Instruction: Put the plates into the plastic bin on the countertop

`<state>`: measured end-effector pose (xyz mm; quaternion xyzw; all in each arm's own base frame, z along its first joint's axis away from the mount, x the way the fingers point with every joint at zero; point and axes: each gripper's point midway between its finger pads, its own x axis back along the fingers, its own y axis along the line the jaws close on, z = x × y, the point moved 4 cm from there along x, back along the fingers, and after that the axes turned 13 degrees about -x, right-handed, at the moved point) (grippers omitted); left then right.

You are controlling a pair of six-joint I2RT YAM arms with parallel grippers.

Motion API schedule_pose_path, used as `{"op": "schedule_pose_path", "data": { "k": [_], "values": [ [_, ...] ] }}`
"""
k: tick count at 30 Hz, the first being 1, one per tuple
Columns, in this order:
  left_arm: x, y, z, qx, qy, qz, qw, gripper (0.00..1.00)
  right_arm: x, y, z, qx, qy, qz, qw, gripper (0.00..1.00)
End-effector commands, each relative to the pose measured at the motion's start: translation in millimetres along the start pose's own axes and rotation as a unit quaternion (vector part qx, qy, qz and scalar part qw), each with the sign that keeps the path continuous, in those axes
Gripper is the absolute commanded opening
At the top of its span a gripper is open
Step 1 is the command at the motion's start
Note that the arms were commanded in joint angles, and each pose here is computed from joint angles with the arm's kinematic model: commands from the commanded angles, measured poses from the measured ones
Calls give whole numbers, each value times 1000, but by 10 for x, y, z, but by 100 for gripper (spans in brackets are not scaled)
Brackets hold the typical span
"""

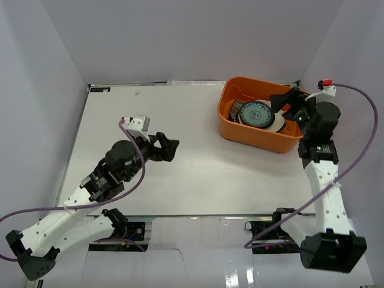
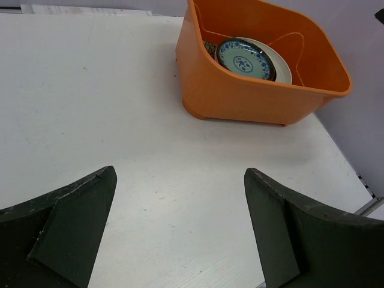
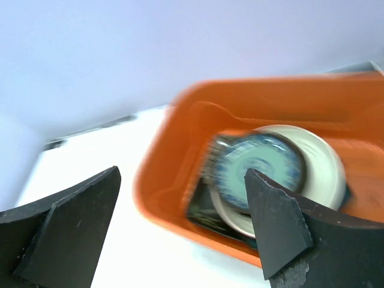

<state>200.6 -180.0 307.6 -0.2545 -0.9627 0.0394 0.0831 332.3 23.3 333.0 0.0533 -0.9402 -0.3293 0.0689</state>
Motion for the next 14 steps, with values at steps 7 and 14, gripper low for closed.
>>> {"op": "schedule_pose_path", "data": {
  "k": [7, 14],
  "values": [
    [248, 69, -554, 14, -86, -13, 996, 98, 1054, 769, 689, 39, 67, -284, 956, 90],
    [361, 41, -596, 34, -127, 11, 991, 98, 1496, 1033, 461, 37, 5, -346, 937, 90]
  ]
}}
